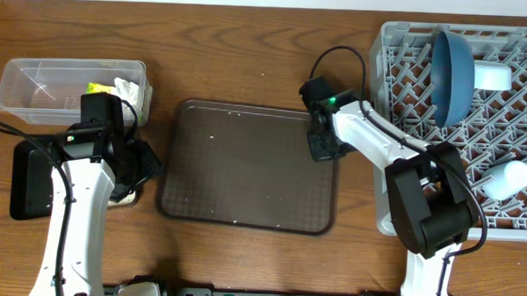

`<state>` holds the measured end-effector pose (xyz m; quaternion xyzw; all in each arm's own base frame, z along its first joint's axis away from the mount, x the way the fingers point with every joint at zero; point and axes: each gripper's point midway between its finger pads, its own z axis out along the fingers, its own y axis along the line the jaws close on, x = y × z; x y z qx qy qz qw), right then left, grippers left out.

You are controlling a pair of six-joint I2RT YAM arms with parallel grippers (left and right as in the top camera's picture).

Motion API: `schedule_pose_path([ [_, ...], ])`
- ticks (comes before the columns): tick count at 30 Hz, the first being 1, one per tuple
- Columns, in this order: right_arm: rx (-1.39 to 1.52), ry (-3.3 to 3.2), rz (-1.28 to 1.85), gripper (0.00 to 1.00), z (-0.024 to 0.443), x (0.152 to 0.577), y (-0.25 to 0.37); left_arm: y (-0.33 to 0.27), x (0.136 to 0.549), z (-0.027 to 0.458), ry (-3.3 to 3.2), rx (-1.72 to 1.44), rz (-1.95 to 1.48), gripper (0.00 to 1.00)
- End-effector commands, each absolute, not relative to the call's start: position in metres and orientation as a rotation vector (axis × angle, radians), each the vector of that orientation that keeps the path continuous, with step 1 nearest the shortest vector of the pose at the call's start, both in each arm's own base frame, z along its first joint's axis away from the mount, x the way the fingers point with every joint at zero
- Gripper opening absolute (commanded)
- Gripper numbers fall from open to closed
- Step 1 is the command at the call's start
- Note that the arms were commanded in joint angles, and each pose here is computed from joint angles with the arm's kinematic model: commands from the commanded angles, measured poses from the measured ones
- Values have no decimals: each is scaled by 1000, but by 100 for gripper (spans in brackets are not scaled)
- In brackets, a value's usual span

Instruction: Sort waste into correct bins and load items into the dishwasher rack

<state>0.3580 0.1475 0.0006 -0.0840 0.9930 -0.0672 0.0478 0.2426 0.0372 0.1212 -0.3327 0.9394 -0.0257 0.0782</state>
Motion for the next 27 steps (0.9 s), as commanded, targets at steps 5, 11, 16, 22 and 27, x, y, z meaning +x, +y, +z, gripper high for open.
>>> schedule_pose_path([
  [5,-128,2968,-251,1,-3,382,124,38,240,118,2828,-985,-56,64],
  [11,-93,2913,-216,1,-1,398,124,38,240,118,2828,-985,-56,64],
  [16,-67,2865,-187,2,2,411,125,38,240,118,2828,-985,-56,64],
  [22,-49,2820,-161,1,3,424,127,38,240,118,2828,-985,-56,64],
  [27,-45,2802,-150,2,-5,431,129,38,240,118,2828,-985,-56,64],
])
